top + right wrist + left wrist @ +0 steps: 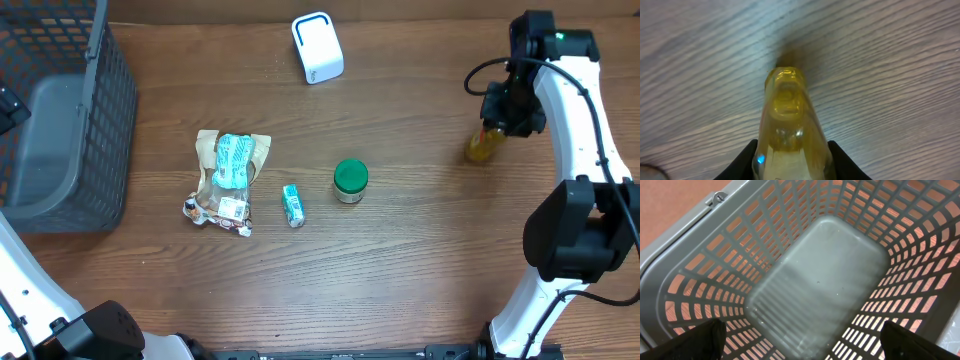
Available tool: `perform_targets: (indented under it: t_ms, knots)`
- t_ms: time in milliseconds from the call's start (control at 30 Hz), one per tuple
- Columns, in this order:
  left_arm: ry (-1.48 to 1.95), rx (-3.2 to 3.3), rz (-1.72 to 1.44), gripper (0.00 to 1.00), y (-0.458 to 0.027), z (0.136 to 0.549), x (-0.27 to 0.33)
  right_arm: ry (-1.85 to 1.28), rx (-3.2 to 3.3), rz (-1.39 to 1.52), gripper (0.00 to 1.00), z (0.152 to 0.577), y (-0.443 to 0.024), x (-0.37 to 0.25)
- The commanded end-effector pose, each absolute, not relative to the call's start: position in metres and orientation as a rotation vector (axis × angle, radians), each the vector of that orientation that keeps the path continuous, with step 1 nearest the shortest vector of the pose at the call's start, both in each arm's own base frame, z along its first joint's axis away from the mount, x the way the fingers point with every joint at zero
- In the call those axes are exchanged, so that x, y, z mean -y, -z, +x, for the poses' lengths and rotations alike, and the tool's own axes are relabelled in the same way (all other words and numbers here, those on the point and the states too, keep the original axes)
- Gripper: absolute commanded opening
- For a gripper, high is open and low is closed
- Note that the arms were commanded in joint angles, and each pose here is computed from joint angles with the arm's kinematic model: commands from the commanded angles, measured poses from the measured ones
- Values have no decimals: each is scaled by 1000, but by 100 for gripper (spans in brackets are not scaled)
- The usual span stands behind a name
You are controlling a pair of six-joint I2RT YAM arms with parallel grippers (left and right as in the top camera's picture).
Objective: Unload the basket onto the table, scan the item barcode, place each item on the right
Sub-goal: 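Move the bottle right and set it down, then open the right gripper, then move the right gripper left over the green-capped container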
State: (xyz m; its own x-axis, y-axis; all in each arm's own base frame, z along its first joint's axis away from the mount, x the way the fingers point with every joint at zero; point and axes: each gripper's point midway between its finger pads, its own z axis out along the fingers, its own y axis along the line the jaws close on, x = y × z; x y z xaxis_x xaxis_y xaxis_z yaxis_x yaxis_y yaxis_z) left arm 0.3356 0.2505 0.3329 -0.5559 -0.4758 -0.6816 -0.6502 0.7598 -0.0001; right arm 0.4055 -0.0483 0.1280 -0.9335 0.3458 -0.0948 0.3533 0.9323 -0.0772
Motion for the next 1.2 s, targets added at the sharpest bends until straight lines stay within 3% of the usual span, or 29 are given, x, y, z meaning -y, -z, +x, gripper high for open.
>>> perform_targets:
  t_ms: [0,133,267,533,700,900,1033,1167]
  knots:
    - [-331,-2267,-808,99,-337,339,-251,182,-3002,553,15,406,-117,53]
    - [-332,-2267,-808,100,-337,339,-251,163,-2989,550,16,410,-106,51]
    - [-331,-2267,-808,99,-337,339,-251,164,-2995,550,28,408,-105,51]
    - [-331,-2267,-808,100,-337,339,-251,164,-2987,543,86,411,-105,52]
    - [-332,-2267,-808,100,-337,339,-251,228,-2881,535,87,433,-122,63]
    - [-331,-2267,-808,99,-337,339,-251,222,-2695,465,88,471,-186,65]
    - [-332,-2267,-808,100,-337,339,-251,1,-2639,355,86,487,-220,24]
    - [-331,-2267,-808,99,-337,339,-251,-208,-2677,217,85,482,-223,-33]
